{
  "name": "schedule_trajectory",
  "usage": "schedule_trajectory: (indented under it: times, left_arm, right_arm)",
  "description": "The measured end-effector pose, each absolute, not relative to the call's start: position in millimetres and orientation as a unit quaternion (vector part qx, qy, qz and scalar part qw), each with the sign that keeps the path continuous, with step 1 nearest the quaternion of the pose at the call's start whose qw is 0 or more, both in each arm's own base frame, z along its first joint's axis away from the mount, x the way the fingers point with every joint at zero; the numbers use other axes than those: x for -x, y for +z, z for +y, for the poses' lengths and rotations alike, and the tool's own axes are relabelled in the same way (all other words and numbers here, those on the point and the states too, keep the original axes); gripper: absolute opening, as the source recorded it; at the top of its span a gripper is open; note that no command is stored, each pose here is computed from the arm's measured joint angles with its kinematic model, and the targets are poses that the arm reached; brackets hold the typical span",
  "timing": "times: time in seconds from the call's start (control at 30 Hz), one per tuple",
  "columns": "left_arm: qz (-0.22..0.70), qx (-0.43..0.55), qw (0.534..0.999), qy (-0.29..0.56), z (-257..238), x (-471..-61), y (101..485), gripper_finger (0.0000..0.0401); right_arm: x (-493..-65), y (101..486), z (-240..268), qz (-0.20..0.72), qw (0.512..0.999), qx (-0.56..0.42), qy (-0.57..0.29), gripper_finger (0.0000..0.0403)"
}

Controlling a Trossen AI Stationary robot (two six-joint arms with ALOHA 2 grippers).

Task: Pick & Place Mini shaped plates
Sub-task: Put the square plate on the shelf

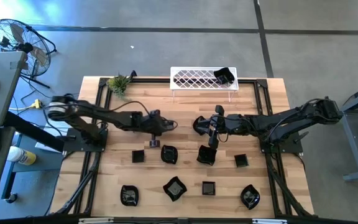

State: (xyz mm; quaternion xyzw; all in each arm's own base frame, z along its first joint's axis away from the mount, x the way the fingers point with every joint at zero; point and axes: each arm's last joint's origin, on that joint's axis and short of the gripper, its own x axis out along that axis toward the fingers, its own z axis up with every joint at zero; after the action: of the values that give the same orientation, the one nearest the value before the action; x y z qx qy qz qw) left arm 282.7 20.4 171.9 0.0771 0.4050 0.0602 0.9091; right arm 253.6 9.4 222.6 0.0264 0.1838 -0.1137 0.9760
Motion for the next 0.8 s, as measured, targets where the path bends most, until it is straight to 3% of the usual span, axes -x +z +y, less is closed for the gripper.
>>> schedule_trajectory:
  times: [0.2,0.43,0.8]
  left_arm:
    - [0.356,-0.115,0.921,0.105,24,-282,236,0.0011]
    - [0.297,-0.18,0.923,0.165,63,-297,307,0.0012]
    - [0.338,-0.183,0.904,0.186,149,-332,294,0.0012]
  right_arm:
    - [-254,223,9,0.182,0.976,-0.027,-0.114,0.0123]
    - [-254,224,10,0.176,0.978,-0.025,-0.11,0.0123]
    - [-254,224,10,0.175,0.979,-0.025,-0.102,0.0123]
